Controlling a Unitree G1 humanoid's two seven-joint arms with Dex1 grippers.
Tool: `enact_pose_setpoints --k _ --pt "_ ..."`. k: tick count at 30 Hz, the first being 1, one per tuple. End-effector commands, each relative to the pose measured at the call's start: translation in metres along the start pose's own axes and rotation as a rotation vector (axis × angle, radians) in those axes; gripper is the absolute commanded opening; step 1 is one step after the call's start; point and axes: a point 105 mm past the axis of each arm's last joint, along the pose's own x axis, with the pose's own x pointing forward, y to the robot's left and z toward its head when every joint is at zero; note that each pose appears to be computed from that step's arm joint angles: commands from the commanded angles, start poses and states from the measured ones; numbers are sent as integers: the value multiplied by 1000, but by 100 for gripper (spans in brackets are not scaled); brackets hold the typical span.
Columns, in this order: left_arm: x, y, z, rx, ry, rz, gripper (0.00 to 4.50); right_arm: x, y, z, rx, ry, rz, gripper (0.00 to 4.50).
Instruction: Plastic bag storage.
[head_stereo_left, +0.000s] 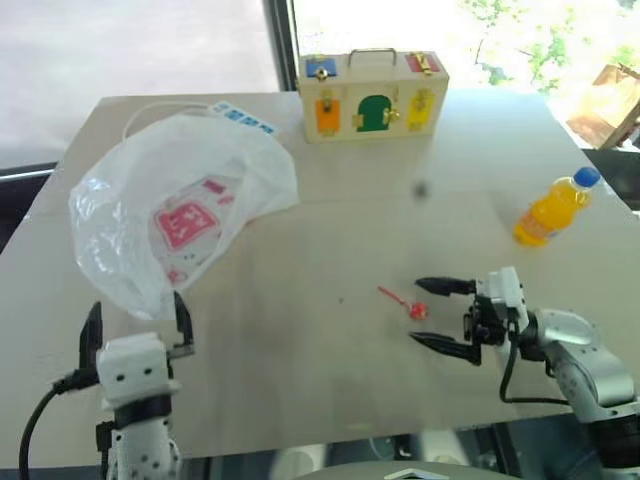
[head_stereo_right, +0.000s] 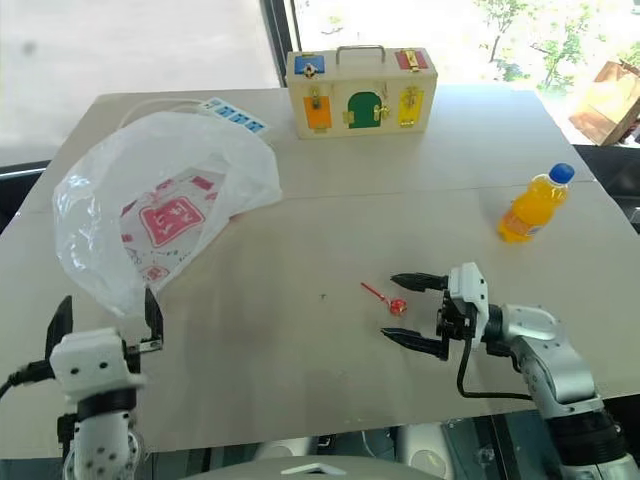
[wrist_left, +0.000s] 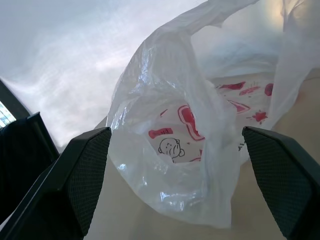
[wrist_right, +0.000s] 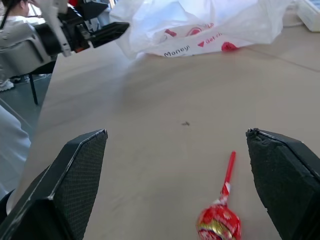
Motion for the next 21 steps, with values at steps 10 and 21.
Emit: enact_pose_setpoints --k 10,21 --pt "7 4 -2 -41 7 20 325 6 -1 13 -67 -14 38 450" --pt "8 3 2 -60 -2 18 3 -11 -8 -10 -80 147 -19 450"
